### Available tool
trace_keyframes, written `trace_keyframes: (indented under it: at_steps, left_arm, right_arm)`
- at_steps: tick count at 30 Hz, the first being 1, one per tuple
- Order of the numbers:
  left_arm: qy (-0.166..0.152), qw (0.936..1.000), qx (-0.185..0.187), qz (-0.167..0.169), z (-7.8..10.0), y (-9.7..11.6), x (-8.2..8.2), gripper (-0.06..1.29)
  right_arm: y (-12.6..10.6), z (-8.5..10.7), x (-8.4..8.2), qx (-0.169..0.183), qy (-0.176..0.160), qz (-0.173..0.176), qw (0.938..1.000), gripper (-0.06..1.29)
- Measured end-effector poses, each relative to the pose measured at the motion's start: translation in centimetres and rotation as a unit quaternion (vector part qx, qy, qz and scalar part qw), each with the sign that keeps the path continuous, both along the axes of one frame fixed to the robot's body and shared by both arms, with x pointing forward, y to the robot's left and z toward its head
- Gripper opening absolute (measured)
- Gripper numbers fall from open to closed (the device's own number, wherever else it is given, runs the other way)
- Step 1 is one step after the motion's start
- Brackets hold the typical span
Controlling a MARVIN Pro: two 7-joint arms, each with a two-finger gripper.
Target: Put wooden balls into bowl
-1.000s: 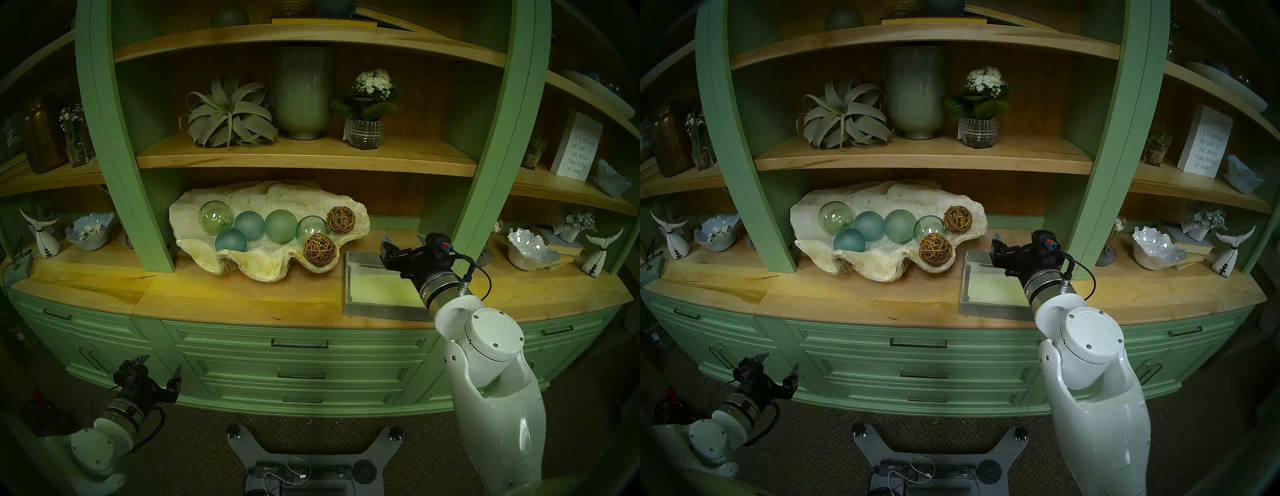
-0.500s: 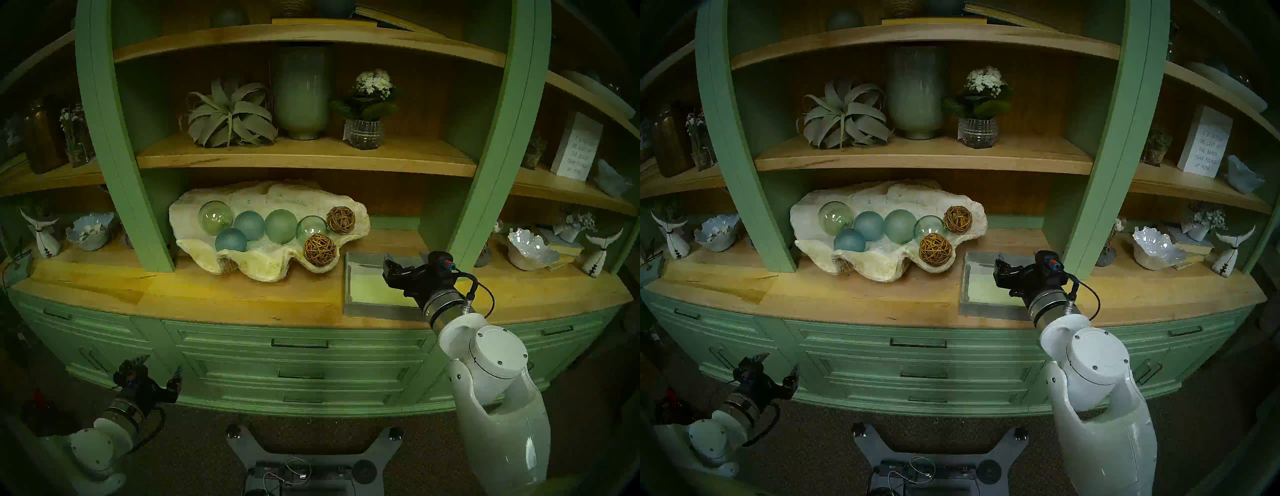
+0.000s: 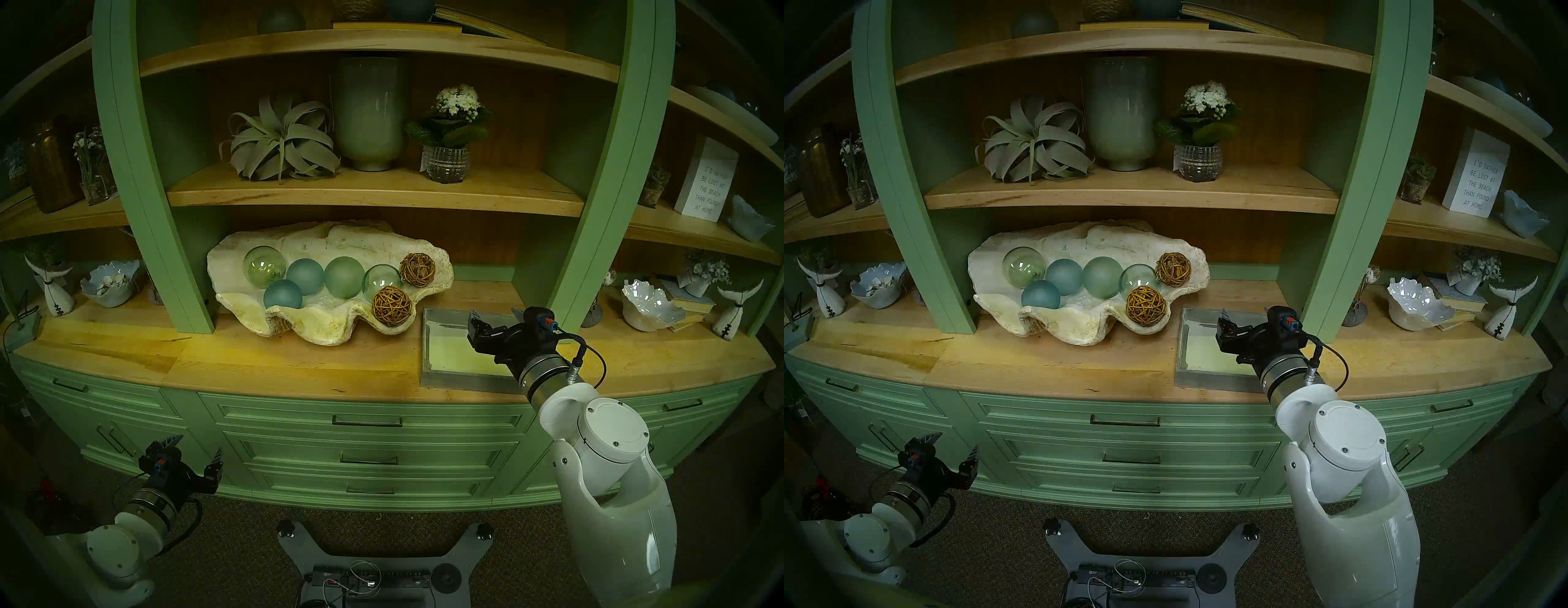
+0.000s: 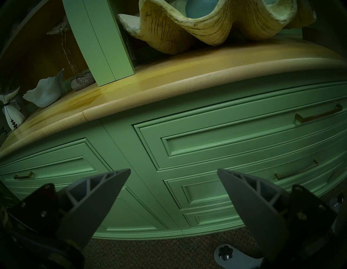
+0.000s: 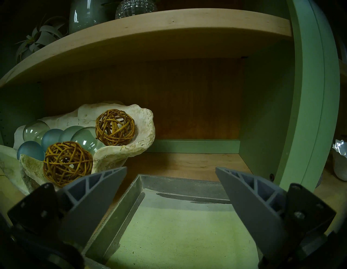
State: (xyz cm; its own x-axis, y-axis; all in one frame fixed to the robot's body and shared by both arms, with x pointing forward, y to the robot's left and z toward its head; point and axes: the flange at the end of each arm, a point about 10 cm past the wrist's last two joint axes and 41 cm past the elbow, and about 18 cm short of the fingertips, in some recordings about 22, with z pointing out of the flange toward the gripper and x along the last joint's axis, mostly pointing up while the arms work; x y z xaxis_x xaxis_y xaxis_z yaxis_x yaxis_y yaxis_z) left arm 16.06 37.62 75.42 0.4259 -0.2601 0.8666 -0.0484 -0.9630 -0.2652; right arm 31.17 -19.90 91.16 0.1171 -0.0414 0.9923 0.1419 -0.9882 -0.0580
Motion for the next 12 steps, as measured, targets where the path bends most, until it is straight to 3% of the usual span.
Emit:
trace_keyframes:
  at_steps: [12]
  left_arm:
    - [0.000, 1.0000, 0.000, 0.000, 0.00, 0.00, 0.00, 1.26]
  right_arm:
    - [-0.04, 0.03, 0.00, 0.004, 0.001, 0.005, 1.0000, 1.21]
